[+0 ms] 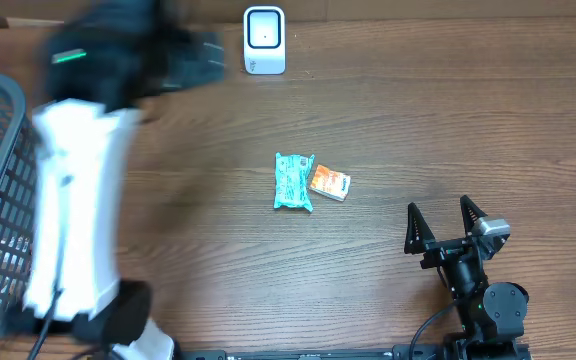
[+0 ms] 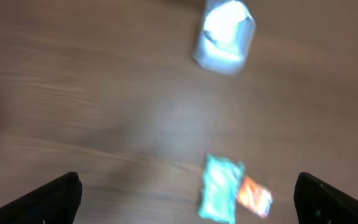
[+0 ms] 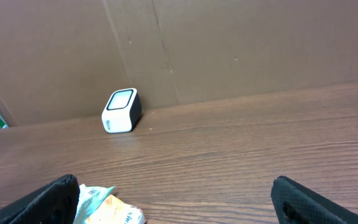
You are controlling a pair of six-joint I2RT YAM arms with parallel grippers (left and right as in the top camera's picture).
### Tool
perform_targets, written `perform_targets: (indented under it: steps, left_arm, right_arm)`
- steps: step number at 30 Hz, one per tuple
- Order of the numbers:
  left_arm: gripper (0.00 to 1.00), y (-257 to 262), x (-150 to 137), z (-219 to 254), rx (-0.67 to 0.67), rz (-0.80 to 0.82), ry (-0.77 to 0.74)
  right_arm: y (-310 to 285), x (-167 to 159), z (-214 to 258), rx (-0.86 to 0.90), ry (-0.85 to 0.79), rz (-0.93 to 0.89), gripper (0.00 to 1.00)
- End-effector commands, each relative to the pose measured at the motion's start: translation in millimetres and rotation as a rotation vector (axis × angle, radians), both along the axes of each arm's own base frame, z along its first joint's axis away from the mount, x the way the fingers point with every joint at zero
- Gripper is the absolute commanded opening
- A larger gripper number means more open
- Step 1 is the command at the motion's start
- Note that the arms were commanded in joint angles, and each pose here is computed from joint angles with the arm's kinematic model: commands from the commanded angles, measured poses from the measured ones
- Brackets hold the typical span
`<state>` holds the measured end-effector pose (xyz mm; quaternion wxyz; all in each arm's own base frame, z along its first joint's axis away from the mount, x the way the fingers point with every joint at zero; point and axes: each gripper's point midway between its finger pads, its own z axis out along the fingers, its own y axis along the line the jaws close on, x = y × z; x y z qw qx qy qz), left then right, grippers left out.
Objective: Scan the item barcode
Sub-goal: 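Place the mint-green packet beside the orange pack with the left gripper, then reach the left gripper into the basket and grasp the clear bread bag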
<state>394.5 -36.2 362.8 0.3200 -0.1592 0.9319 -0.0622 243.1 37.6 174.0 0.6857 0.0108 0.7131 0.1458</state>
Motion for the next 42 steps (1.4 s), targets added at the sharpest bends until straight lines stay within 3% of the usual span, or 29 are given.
perform_targets:
  steps: [1, 6, 10, 19, 27, 35, 42]
  left_arm:
    - [1.00, 81.5, -25.2, 20.8, 0.003, 0.240, -0.033]
    - [1.00, 192.5, -74.9, 18.0, -0.040, 0.630, -0.004]
    - [1.00, 243.2, -110.8, -6.3, -0.100, 0.859, 0.078]
    - [1.00, 310.0, -167.2, -103.1, -0.193, 1.124, 0.301]
    - [1.00, 350.2, -205.3, -177.3, -0.142, 1.124, 0.406]
    - [1.00, 359.7, -205.5, -228.2, -0.070, 0.974, 0.450]
    - [1.00, 363.7, -232.1, -266.0, 0.023, 1.039, 0.553]
  right_arm:
    - [-2.6, 0.6, -2.1, -0.004, -0.003, -0.013, 1.00]
    - [-2.6, 0.6, -2.1, -0.004, -0.003, -0.013, 1.00]
    - [-2.6, 0.6, -2.0, -0.004, -0.004, -0.013, 1.00]
    - [-2.6, 0.6, -2.1, -0.004, -0.003, -0.013, 1.00]
    - [-2.6, 0.6, -2.0, -0.004, -0.004, -0.013, 1.00]
    - [-2.6, 0.6, -2.0, -0.004, -0.004, -0.013, 1.00]
    - [-2.6, 0.6, -2.1, -0.004, -0.003, -0.013, 1.00]
